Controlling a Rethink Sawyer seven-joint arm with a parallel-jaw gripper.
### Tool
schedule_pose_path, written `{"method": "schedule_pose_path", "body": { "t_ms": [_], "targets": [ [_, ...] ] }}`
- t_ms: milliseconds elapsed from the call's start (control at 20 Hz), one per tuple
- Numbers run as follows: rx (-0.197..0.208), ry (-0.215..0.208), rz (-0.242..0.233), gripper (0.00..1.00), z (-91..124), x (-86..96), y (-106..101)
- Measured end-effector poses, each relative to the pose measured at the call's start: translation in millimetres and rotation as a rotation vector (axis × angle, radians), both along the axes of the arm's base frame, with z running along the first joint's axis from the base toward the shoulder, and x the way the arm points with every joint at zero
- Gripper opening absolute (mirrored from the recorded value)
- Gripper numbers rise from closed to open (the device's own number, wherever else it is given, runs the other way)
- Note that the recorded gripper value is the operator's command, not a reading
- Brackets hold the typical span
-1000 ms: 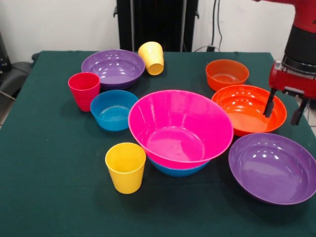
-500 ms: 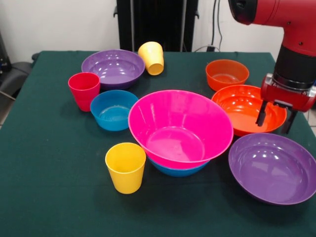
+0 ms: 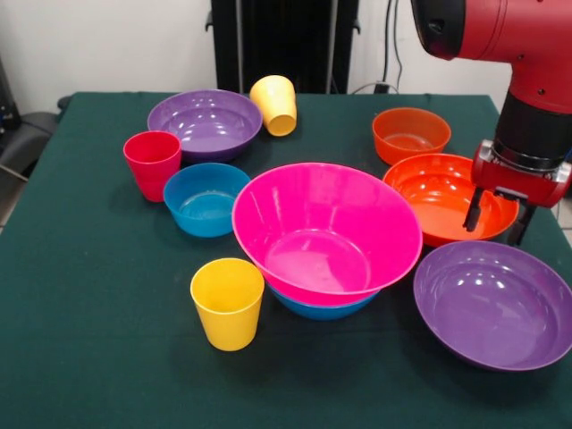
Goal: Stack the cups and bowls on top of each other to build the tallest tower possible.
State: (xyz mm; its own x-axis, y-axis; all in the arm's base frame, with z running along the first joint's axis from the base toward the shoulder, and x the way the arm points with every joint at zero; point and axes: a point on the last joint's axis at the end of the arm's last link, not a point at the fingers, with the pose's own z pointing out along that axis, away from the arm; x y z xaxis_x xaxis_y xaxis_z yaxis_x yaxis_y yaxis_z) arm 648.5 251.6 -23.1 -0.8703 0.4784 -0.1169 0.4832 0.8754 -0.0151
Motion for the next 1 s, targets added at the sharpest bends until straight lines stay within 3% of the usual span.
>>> {"method": "schedule_pose_path", "body": {
  "t_ms": [550, 1000],
  "targets": [
    [-0.012, 0.005, 0.020, 1.00, -1.8, -3.9, -2.8],
    [0.019, 0.012, -0.006, 1.00, -7.3, -1.6, -9.2]
  ]
}}
